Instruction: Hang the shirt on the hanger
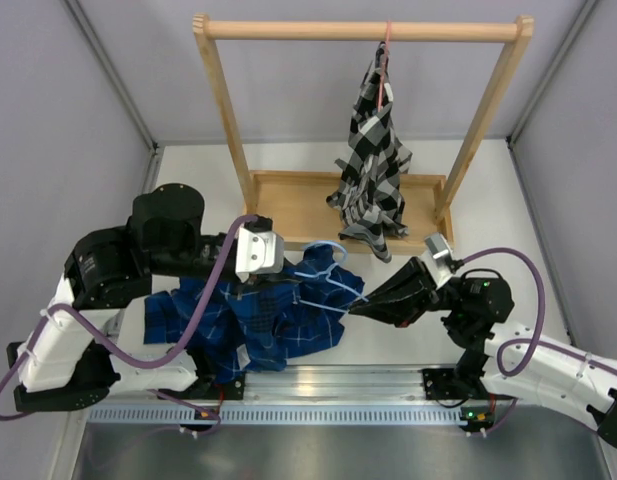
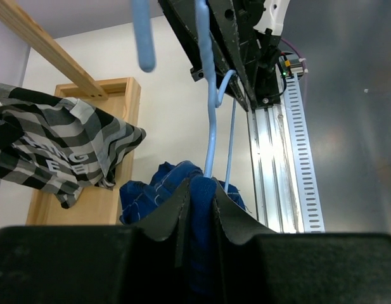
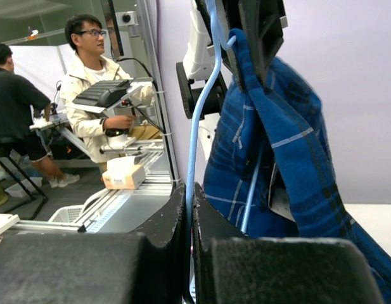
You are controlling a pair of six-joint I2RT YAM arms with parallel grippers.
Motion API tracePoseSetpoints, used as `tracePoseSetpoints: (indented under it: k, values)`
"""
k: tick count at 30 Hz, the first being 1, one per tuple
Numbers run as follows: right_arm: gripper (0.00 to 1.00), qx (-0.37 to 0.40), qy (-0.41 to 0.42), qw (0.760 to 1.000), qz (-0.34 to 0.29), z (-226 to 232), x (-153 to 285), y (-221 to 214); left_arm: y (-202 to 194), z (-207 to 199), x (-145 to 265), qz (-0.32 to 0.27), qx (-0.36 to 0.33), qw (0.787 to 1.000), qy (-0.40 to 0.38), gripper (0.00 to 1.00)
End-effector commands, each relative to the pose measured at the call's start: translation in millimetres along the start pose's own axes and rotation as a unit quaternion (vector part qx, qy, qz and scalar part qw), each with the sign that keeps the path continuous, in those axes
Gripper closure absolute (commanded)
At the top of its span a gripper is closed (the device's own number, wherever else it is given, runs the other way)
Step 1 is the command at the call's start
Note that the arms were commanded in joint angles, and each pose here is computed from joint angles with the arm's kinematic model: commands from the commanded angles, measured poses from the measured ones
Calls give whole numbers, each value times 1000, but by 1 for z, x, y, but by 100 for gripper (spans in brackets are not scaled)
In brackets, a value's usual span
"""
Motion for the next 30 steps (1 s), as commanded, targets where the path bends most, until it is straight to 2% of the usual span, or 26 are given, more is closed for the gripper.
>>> tracePoseSetpoints:
  k: [1, 10, 22, 24, 25, 30]
  values:
    - [100, 70, 28, 996, -38, 18, -21, 36, 10, -1, -9, -26, -4, 999, -18, 85]
    - [100, 65, 13, 998, -19, 4, -44, 31, 16, -9, -11, -46, -6, 998, -45, 86]
    - [100, 68, 11, 997, -27, 4, -49, 34, 7, -11, -14, -45, -4, 998, -41, 79]
    - [100, 67, 13, 997, -26, 3, -51, 34, 5, -11, -15, -42, -3, 998, -38, 84]
    - [100, 68, 13, 997, -28, 3, -52, 35, 4, -10, -15, -39, -2, 999, -36, 100]
    - [100, 79, -11, 996, -35, 0, -43, 35, -1, -1, -9, -29, -1, 1000, 5, 100]
Point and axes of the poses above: each gripper's point midway between its finger pads, its own x axis back along the fingers, its own z axis along the line the jaws close on, y = z × x, the point moved 1 cm from there along x, back along the fingers, and after that the axes turned 11 degrees about -x, right-handed, at the moved point
